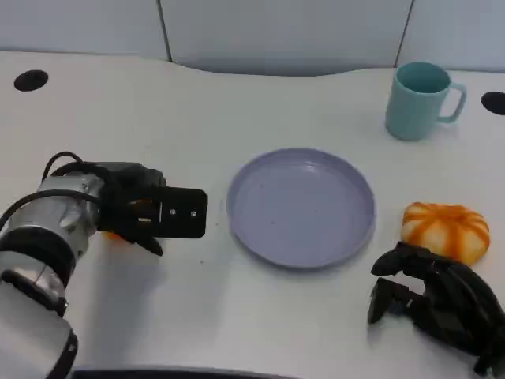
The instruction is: Grasp the bread from the table and place it into the plate.
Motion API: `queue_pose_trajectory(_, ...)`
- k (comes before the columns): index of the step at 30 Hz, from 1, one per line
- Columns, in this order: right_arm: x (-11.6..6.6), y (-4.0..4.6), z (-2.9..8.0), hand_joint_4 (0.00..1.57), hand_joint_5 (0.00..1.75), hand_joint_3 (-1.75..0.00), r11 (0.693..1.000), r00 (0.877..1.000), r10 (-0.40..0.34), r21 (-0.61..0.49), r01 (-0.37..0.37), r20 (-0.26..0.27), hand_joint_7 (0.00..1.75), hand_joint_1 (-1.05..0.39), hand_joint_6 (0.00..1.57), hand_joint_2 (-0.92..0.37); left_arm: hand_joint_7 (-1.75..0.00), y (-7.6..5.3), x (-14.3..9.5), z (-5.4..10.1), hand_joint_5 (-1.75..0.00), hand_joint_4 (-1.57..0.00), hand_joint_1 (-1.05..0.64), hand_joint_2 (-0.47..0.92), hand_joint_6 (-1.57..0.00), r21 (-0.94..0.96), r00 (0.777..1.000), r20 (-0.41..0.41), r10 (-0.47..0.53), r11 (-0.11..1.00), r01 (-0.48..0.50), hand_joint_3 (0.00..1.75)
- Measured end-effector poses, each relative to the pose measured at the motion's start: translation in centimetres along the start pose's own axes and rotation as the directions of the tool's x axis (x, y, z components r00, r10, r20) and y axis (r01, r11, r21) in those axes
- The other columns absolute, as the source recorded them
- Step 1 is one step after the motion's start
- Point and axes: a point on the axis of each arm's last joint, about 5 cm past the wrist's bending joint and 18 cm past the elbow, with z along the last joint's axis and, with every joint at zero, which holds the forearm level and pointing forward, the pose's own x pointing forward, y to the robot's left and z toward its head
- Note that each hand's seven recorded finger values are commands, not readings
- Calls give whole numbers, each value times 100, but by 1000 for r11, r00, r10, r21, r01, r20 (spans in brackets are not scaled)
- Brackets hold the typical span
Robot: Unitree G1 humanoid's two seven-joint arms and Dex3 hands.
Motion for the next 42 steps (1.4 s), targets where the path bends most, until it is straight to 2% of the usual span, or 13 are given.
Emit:
queue_pose_trajectory(16, -23, 3, -24, 66, 153, -13, 1000, 1000, 11, 24, -11, 6, 85, -48, 79, -92, 0, -86, 28, 27, 0, 0, -88, 84, -14, 55, 999, -47, 22, 998, -19, 0)
queue_pose_trajectory(26, -50, 1, -38, 64, 156, -16, 1000, 1000, 22, 16, -22, 18, 89, -49, 78, -92, -1, -196, 35, 0, -6, -10, -77, 77, -16, 69, 995, -65, 81, 995, -76, 0)
queue_pose_trajectory(30, -61, 3, -45, 59, 160, -16, 1000, 1000, 20, 14, -20, 17, 99, -51, 72, -92, -6, -231, 35, -12, -13, -22, -67, 70, -27, 70, 992, -66, 105, 992, -101, 0)
queue_pose_trajectory(32, -65, 5, -46, 61, 153, -14, 1000, 1000, 19, 14, -19, 15, 96, -50, 73, -92, -9, -274, 35, -22, -21, -28, -60, 67, -36, 66, 990, -73, 123, 991, -118, 0)
queue_pose_trajectory(33, -66, 4, -47, 61, 152, -14, 1000, 1000, 18, 16, -18, 16, 95, -51, 73, -92, -15, -297, 36, -23, -33, -27, -56, 66, -41, 67, 988, -75, 135, 989, -130, 0)
queue_pose_trajectory(34, -67, 4, -48, 62, 151, -14, 1000, 1000, 17, 16, -18, 16, 94, -51, 74, -92, -50, -313, 37, -22, -71, -18, -53, 65, -36, 67, 986, -75, 147, 988, -142, 0)
queue_pose_trajectory(35, -68, 4, -48, 62, 151, -14, 1000, 1000, 17, 16, -17, 16, 94, -51, 74, -92, -73, -324, 38, -22, -89, -13, -51, 65, -28, 68, 984, -75, 159, 986, -154, 0)
queue_pose_trajectory(36, -69, 4, -49, 62, 151, -13, 1000, 1000, 16, 16, -16, 16, 94, -51, 75, -92, -95, -331, 38, -24, -112, -15, -49, 66, -25, 69, 982, -75, 171, 984, -166, 0)
queue_pose_trajectory(37, -71, 5, -48, 62, 151, -13, 1000, 1000, 15, 16, -15, 17, 94, -51, 75, -92, -110, -332, 38, -24, -127, -18, -46, 68, -24, 70, 981, -75, 181, 982, -176, 1)
queue_pose_trajectory(38, -72, 5, -46, 62, 151, -12, 1000, 1000, 13, 16, -13, 16, 94, -51, 75, -92, -114, -332, 38, -25, -132, -20, -45, 68, -24, 71, 979, -77, 188, 981, -183, 1)
queue_pose_trajectory(39, -72, 6, -45, 62, 151, -13, 1000, 1000, 13, 19, -13, 15, 94, -51, 75, -92, -107, -332, 37, -26, -134, -32, -38, 69, -30, 71, 978, -78, 192, 980, -187, 1)
queue_pose_trajectory(41, -75, 6, -47, 62, 152, -13, 1000, 1000, 12, 24, -13, 14, 94, -50, 75, -92, -108, -332, 37, -25, -143, -43, -29, 70, -34, 69, 977, -73, 199, 979, -194, 1)
queue_pose_trajectory(42, -77, 6, -49, 62, 152, -13, 1000, 1000, 12, 25, -12, 15, 94, -50, 75, -92, -130, -331, 37, -24, -157, -43, -25, 71, -31, 64, 977, -70, 201, 978, -196, 1)
